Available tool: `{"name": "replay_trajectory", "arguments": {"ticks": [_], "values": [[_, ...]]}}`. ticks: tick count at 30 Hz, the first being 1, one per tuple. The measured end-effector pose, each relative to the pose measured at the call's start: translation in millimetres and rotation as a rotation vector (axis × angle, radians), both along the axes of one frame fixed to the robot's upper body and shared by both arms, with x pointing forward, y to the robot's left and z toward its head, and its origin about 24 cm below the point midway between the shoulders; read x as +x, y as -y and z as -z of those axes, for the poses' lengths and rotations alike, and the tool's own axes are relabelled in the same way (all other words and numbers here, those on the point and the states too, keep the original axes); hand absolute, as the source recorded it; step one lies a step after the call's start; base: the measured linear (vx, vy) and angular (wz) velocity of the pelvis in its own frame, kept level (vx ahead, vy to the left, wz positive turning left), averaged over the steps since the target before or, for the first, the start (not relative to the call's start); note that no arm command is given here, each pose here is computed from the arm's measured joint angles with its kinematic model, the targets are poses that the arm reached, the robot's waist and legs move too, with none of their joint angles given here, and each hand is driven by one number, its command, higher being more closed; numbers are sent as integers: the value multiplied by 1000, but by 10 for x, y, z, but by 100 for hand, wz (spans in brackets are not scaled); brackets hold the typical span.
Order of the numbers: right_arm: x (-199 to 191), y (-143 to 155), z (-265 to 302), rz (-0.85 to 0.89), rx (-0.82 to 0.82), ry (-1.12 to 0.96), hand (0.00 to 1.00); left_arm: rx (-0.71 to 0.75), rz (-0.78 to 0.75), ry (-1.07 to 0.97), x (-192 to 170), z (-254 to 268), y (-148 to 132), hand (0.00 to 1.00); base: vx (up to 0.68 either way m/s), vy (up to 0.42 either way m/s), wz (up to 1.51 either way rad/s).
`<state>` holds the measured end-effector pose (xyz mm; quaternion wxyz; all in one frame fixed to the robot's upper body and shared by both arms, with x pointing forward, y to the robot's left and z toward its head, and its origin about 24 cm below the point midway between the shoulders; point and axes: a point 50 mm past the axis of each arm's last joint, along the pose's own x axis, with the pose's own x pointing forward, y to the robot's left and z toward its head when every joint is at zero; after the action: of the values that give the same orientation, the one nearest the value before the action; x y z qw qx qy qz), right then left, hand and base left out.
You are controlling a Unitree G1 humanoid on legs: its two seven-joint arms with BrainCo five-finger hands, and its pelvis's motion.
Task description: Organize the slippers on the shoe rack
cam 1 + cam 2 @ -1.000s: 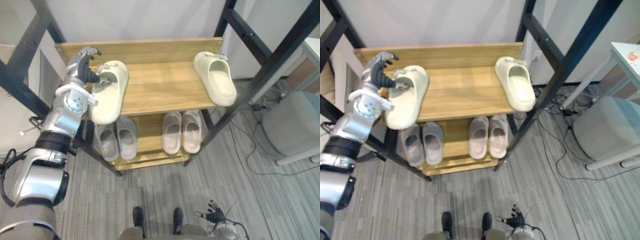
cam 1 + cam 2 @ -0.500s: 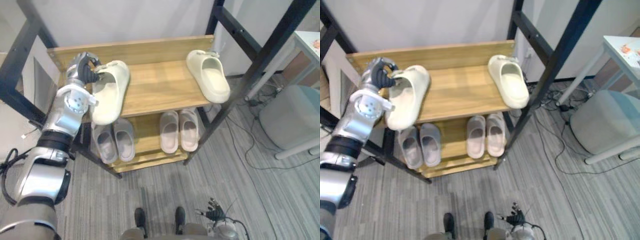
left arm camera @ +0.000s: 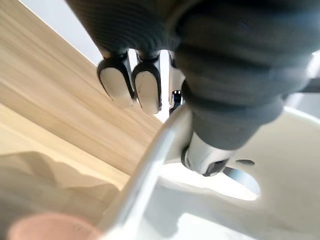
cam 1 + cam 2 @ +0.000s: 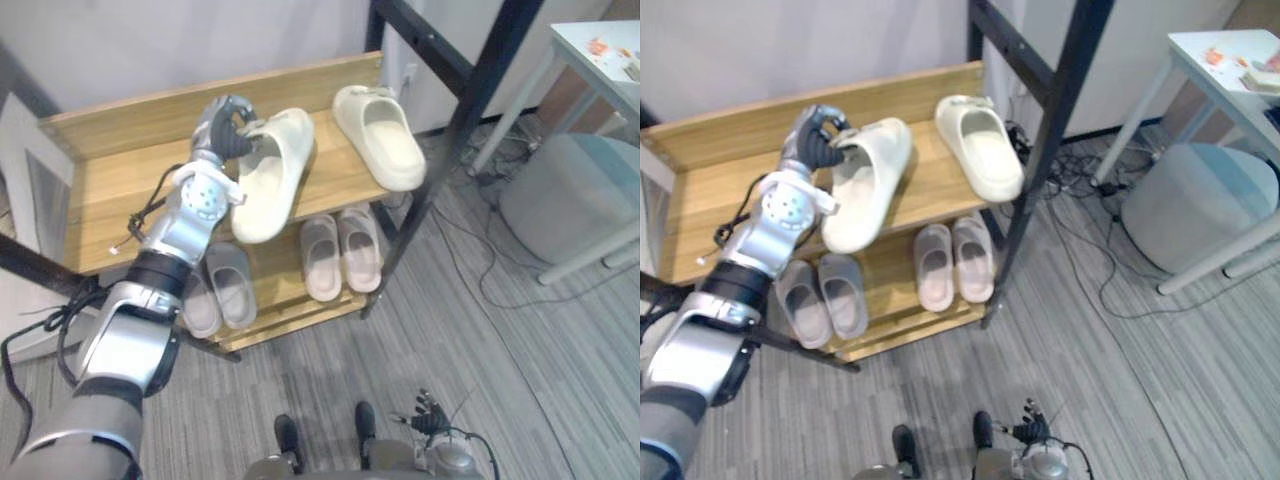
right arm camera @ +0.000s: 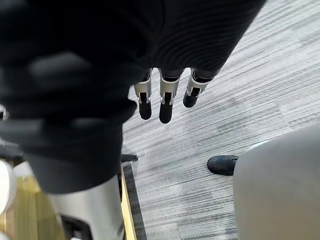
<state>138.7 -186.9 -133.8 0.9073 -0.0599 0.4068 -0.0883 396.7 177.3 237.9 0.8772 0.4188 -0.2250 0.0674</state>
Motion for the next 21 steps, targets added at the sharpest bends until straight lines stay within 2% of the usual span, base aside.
{"name": "replay_trajectory", "arguments": {"ticks": [6,14,21], "values": [[69,7,-30,9,-5,22,0,-79,-52,59,40,-266,-93,100,-7,18,-32],[121,-6,-50,19,3,41,0,-119,-155,80,37,-414,-392,100,11,9,-19],[129,-15,-58,23,3,52,0,-172,-193,105,16,-455,-487,100,9,0,-1]]}}
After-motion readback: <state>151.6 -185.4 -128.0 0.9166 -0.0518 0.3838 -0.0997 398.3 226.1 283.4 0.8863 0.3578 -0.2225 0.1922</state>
